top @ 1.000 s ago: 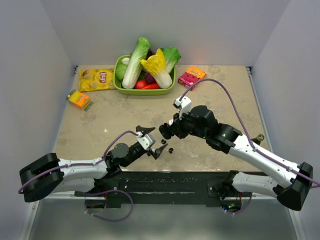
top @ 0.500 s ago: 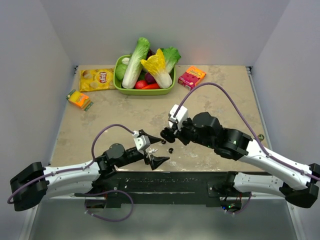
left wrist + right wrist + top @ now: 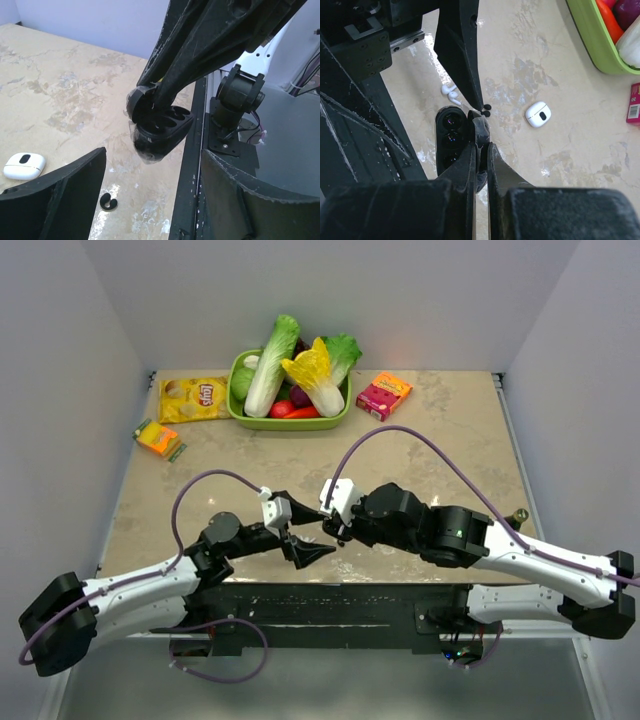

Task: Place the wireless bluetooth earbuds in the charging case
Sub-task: Adjust the charging case.

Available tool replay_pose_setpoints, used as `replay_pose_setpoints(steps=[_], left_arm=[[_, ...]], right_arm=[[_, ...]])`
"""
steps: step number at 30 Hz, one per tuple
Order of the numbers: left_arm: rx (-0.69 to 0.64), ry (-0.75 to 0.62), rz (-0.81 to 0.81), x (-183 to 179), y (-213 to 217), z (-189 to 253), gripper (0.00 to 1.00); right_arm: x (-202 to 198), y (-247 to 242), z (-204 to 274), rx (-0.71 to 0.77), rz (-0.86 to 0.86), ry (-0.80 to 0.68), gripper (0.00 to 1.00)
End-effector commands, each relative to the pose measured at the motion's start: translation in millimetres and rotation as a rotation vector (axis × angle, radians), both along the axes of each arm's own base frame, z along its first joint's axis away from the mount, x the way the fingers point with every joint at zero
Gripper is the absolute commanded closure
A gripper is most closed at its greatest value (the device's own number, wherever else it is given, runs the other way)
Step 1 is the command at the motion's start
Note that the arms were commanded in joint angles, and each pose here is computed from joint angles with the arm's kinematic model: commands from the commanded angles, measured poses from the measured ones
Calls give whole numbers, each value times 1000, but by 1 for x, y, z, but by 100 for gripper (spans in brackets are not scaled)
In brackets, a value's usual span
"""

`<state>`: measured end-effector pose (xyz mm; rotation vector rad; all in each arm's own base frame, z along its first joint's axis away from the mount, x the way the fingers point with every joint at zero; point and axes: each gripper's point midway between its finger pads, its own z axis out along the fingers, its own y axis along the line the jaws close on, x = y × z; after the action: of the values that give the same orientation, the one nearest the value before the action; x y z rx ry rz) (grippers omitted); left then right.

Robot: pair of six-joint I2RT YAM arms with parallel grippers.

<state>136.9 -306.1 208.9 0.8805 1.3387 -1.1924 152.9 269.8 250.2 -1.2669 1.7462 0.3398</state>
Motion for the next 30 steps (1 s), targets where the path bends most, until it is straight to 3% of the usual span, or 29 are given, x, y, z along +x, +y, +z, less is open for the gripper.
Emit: replay_pose_setpoints(steps=[1, 9, 19, 30], left_arm=[[-83, -39, -60, -5, -7, 33, 20], [-79, -65, -53, 0, -10, 30, 20], [-94, -129, -50, -2, -6, 32, 31], [-137, -117, 8, -1, 6, 26, 23]], right_arm=[[-1, 3, 6, 8, 14, -15, 100], [-15, 16, 3, 34, 88, 49, 100], [-27, 25, 0, 56, 136, 113, 100], [-31, 36, 16, 172, 132, 142, 100]])
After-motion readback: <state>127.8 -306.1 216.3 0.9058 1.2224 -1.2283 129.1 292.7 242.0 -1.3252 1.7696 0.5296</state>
